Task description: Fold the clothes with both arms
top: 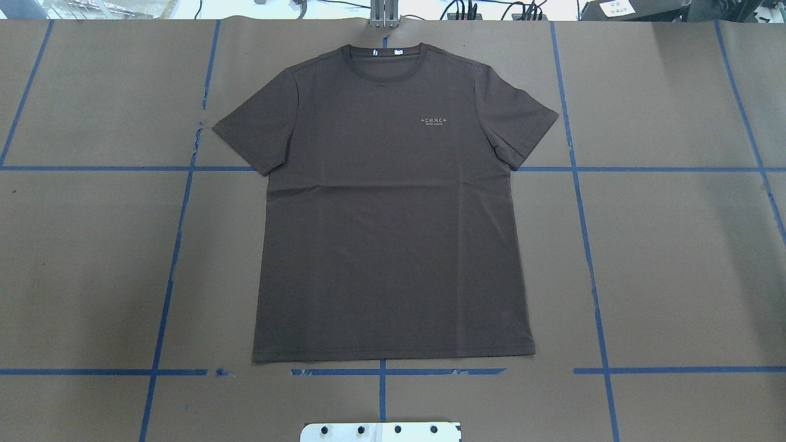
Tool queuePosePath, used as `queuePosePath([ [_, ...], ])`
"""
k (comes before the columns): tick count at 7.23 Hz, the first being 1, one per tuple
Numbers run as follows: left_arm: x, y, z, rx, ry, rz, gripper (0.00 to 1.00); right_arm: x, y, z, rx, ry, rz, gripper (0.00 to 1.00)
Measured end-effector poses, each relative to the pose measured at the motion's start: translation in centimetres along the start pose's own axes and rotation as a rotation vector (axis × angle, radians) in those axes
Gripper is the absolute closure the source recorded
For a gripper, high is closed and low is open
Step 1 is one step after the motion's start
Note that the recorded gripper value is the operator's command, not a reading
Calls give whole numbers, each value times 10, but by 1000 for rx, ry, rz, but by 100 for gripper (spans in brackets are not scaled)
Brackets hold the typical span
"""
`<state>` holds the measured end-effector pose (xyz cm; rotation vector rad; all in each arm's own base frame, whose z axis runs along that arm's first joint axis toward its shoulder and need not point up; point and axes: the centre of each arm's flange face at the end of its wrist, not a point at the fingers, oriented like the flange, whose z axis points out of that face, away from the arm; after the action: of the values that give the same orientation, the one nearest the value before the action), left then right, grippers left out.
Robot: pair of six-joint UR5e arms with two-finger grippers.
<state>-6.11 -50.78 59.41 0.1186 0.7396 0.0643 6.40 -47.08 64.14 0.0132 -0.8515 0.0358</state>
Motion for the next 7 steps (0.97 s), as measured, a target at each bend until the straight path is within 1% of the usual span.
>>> queuePosePath([
  [2,1,0,-1,2,2,2,0,-7,-1,-6,12,3,-10,0],
  [3,4,-4,-3,7,2,9,0,-14,-4,-11,23,-1,0,0],
  [4,11,-14,-10,26,2,28,0,-30,-18,-20,44,-6,5,0],
  [5,24,-31,-23,62,4,64,0,-58,-41,-29,64,-12,-12,0],
  [6,37,-46,-33,107,8,114,0,-83,-56,-24,61,-19,-47,0],
  [7,53,-56,-34,161,12,190,0,-107,-70,-7,61,-27,-111,0],
])
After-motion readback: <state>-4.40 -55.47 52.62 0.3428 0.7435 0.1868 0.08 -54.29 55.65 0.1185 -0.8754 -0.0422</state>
